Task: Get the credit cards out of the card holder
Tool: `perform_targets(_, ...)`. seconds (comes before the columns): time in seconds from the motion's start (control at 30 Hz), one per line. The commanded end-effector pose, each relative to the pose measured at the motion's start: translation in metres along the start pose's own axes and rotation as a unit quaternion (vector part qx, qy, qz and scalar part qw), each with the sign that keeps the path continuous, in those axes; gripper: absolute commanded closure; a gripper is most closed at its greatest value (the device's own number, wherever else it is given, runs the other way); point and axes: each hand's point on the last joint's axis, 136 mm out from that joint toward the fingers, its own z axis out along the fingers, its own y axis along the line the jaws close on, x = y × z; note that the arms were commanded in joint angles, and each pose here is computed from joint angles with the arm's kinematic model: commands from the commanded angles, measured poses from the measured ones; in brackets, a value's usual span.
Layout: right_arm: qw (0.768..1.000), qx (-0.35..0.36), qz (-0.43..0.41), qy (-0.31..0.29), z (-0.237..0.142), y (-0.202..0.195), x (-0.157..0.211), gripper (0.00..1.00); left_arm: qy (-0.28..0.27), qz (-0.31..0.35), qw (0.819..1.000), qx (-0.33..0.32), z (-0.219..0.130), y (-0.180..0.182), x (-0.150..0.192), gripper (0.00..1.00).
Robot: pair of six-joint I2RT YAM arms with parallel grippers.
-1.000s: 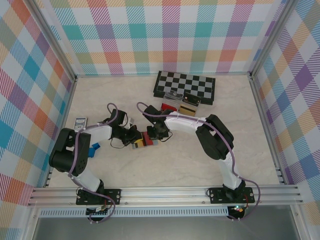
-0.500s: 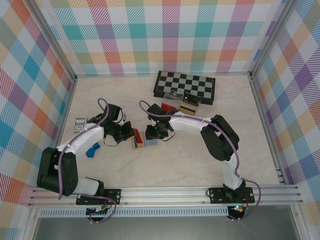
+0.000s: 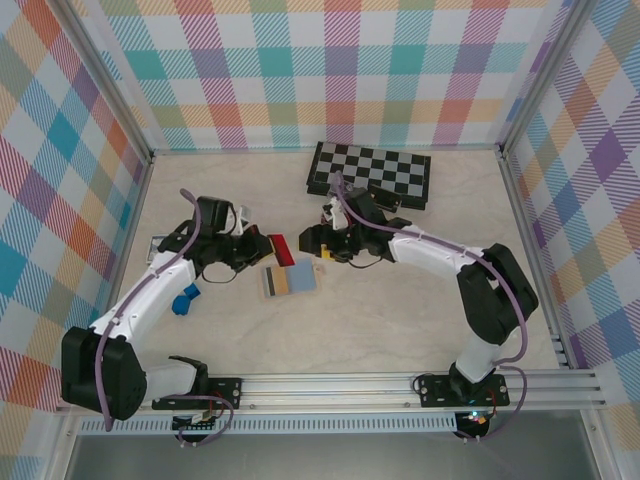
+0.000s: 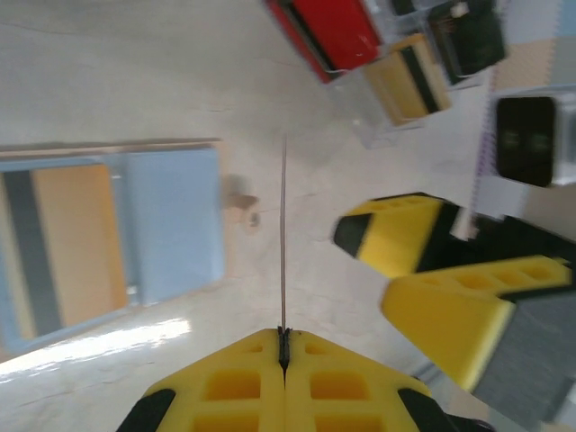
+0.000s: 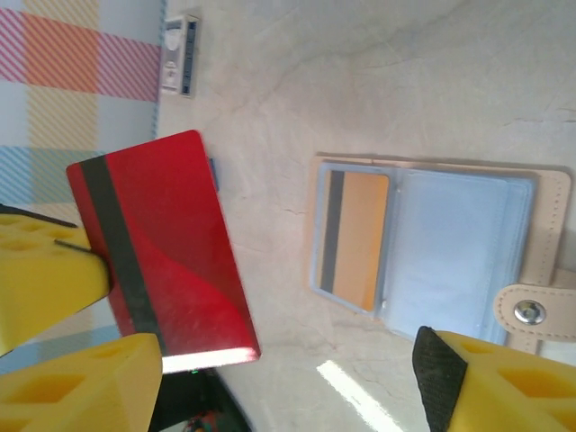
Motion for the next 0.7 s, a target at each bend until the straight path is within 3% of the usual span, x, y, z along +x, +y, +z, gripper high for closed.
perform_targets(0.0,0.993,-0.117,-0.002,0.024,-0.009,0.048,-0.002,0.22,0.007,-0.006,0.995,0.096,-0.013,-0.043,0.0,1.0)
perform_targets(0.13,0.986,-0.165,0.017,0.033,-0.014,0.062,-0.006,0.24,0.006,-0.006,0.993,0.122,-0.02,-0.057,-0.001,1.0)
perform_targets(0.53,0.977,-0.211,0.002,0.029,-0.03,0.085,-0.009,0.57,-0.003,-0.019,0.992,0.122,-0.024,-0.053,-0.006,1.0)
perform_targets(0.67,0.978,-0.206,-0.004,0.025,-0.034,0.087,-0.009,0.64,-0.004,-0.023,0.993,0.116,-0.024,-0.049,-0.007,1.0)
